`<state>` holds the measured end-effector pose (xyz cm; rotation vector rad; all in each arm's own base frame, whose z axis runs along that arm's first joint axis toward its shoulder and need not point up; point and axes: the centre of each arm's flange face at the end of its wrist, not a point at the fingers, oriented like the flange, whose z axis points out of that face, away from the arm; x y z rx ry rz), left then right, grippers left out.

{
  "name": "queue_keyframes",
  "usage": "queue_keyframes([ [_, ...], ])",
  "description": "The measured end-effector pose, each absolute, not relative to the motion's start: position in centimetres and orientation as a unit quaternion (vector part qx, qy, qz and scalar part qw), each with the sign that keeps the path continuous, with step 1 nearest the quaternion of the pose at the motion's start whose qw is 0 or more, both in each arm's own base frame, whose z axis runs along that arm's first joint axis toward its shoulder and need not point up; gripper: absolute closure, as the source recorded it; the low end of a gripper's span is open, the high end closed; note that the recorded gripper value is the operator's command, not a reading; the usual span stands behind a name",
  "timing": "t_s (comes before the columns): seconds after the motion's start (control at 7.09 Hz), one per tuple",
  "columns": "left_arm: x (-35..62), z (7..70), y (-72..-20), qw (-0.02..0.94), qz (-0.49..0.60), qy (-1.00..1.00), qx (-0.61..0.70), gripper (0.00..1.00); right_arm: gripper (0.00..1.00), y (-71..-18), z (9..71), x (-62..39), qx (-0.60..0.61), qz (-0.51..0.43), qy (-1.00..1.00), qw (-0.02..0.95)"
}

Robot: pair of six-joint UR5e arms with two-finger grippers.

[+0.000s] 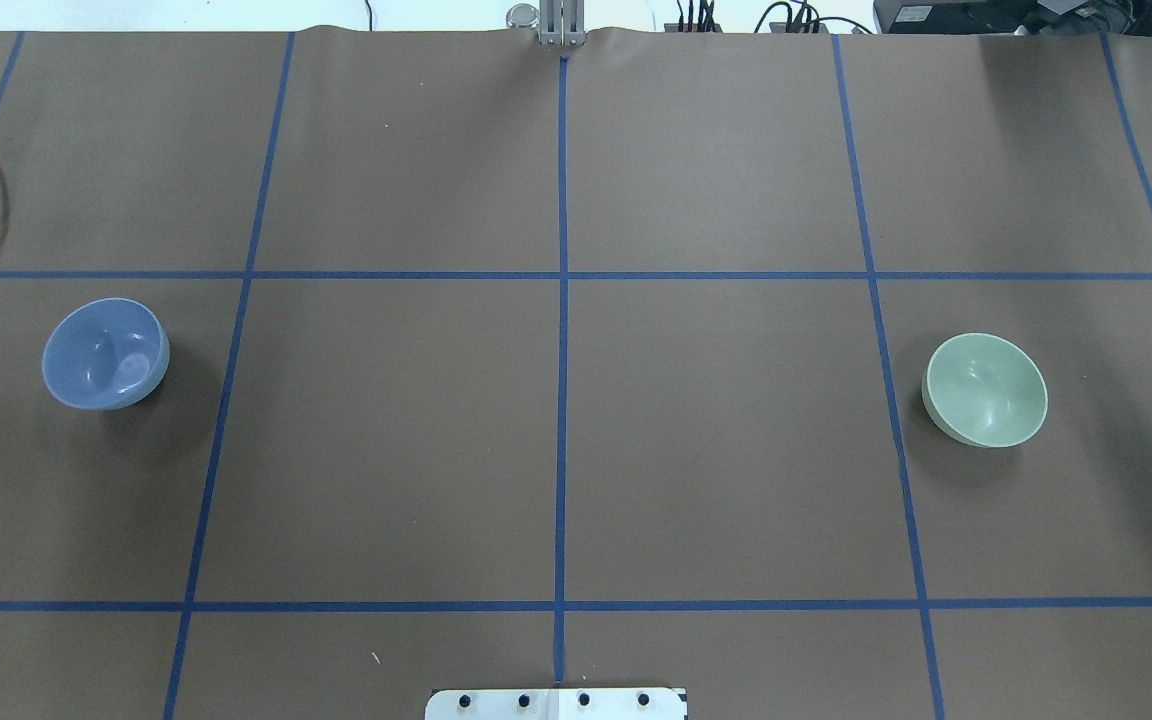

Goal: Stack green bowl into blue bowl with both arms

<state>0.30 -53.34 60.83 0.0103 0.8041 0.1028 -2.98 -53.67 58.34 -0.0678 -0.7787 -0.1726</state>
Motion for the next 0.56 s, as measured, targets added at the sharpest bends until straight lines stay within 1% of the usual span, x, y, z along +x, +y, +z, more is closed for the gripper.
queue_keyframes([
  [0.56, 0.34, 60.67, -53.4, 0.919, 0.045, 0.392, 0.005, 0.0, 0.0, -53.67, 58.4, -2.97, -0.033, -0.084, -0.378, 0.921],
])
